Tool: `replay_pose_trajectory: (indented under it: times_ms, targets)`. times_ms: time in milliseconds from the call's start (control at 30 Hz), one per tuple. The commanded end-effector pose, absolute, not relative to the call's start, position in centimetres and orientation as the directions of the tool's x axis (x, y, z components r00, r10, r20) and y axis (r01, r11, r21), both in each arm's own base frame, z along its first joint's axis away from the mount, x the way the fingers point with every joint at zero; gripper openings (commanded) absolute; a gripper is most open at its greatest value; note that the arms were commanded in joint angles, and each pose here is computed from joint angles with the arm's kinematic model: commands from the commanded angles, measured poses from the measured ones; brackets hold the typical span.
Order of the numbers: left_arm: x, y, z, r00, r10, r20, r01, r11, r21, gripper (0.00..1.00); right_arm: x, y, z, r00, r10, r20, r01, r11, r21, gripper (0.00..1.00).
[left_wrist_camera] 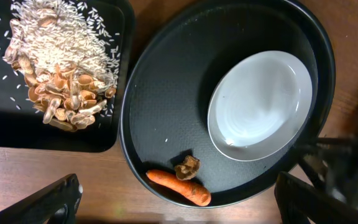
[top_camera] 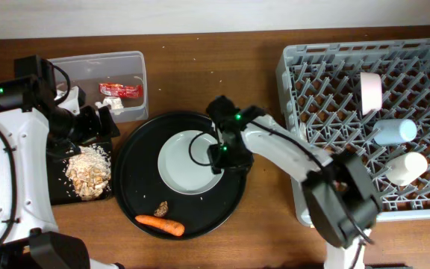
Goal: Sort waste into correct bins and load items into the dishwasher rack
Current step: 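Grasp the empty white bowl with the right gripper and place in rack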
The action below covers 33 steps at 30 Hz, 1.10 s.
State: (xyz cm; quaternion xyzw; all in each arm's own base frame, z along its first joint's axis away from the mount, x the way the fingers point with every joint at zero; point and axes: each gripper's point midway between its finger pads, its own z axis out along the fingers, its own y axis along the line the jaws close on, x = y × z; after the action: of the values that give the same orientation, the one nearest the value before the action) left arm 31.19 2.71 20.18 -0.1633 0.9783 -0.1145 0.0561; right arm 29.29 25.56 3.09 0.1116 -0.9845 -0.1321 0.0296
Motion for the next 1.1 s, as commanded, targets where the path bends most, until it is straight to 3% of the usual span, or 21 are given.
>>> replay_pose_trajectory:
  times_ms: [0, 33, 67, 100, 233, 300, 333, 367, 400, 433, 467, 567, 667, 767, 833, 867, 900, 933, 1067]
  targets:
    - [31.4, 2.8, 20.5, -0.939, -0.332, -0.091, -0.303, 0.921, -0.244, 0.99, 29.4, 25.2, -0.3, -0.986, -0.137, 0.099, -0.113, 0.969, 0.218, 0.39]
    - [31.4, 2.8, 20.5, -0.939, -0.332, -0.091, -0.303, 0.921, -0.244, 0.99, 29.4, 25.3, -0.7, -0.987, -0.126, 0.105, -0.1, 0.971, 0.219, 0.27]
    - [31.4, 2.8, 20.5, -0.939, -0.332, -0.091, -0.303, 0.921, -0.244, 0.99, 29.5, 25.6, -0.8, -0.986, -0.128, 0.105, -0.101, 0.967, 0.236, 0.09]
    - [31.4, 2.8, 20.5, -0.939, -0.332, -0.091, -0.303, 0.921, -0.244, 0.99, 29.8, 25.7, -0.1, -0.988, -0.127, 0.092, -0.101, 0.965, 0.243, 0.04]
    - [31.4, 2.8, 20.5, -0.939, -0.332, -0.091, -0.303, 0.921, -0.244, 0.99, 36.9, 20.5, 13.6, -0.972, -0.056, -0.226, -0.102, 0.976, 0.194, 0.04]
    - [31.5, 2.8, 20.5, -0.938, -0.332, -0.095, -0.302, 0.921, -0.245, 0.99, 39.9, 9.2, 25.1, -0.853, -0.043, -0.52, 0.013, 0.994, -0.104, 0.04]
    - [31.5, 2.8, 20.5, -0.938, -0.332, -0.095, -0.302, 0.921, -0.245, 0.99, 39.7, 2.2, 29.2, -0.788, -0.026, -0.615, 0.201, 0.934, -0.297, 0.04]
    - [31.5, 2.8, 20.5, -0.938, -0.332, -0.095, -0.302, 0.921, -0.245, 0.99, 38.8, -3.5, 31.5, -0.747, 0.018, -0.665, 0.402, 0.809, -0.429, 0.04]
    - [31.5, 2.8, 20.5, -0.938, -0.332, -0.094, -0.302, 0.921, -0.245, 0.99, 37.8, -7.2, 33.0, -0.683, 0.084, -0.726, 0.576, 0.673, -0.464, 0.04]
    - [31.5, 2.8, 20.5, -0.938, -0.332, -0.094, -0.302, 0.921, -0.245, 0.99, 37.2, -10.4, 33.4, -0.65, 0.103, -0.753, 0.672, 0.542, -0.506, 0.04]
    - [31.5, 2.8, 20.5, -0.938, -0.332, -0.095, -0.302, 0.921, -0.245, 0.99, 37.3, -12.0, 32.5, -0.666, 0.116, -0.737, 0.683, 0.491, -0.54, 0.04]
    - [31.5, 2.8, 20.5, -0.938, -0.332, -0.094, -0.302, 0.921, -0.245, 0.99, 39.8, -13.6, 25.8, -0.763, 0.172, -0.624, 0.618, 0.478, -0.624, 0.04]
    - [31.5, 2.8, 20.5, -0.938, -0.333, -0.095, -0.302, 0.921, -0.245, 0.99, 41.9, -10.0, 19.0, -0.854, 0.19, -0.484, 0.484, 0.631, -0.607, 0.04]
    - [31.5, 2.8, 20.5, -0.938, -0.333, -0.095, -0.302, 0.921, -0.245, 0.99, 42.3, -4.3, 16.5, -0.904, 0.14, -0.405, 0.363, 0.752, -0.55, 0.04]
    - [31.5, 2.8, 20.5, -0.938, -0.332, -0.095, -0.301, 0.921, -0.245, 0.99, 41.3, -1.1, 16.4, -0.911, 0.118, -0.395, 0.337, 0.766, -0.547, 0.04]
    - [31.5, 2.8, 20.5, -0.938, -0.332, -0.095, -0.301, 0.921, -0.245, 0.99, 40.7, 0.0, 16.4, -0.916, 0.108, -0.386, 0.323, 0.769, -0.552, 0.12]
    - [31.5, 2.8, 20.5, -0.938, -0.332, -0.095, -0.302, 0.921, -0.245, 0.99, 40.0, 0.9, 16.7, -0.926, 0.083, -0.367, 0.292, 0.774, -0.562, 0.72]
    - [31.5, 2.8, 20.5, -0.938, -0.332, -0.095, -0.301, 0.921, -0.245, 0.99, 39.6, 0.9, 17.4, -0.926, 0.083, -0.368, 0.291, 0.777, -0.558, 0.99]
    - [31.5, 2.8, 20.5, -0.938, -0.332, -0.095, -0.302, 0.921, -0.245, 0.99, 35.6, -1.2, 26.5, -0.814, 0.231, -0.533, 0.428, 0.859, -0.28, 0.99]
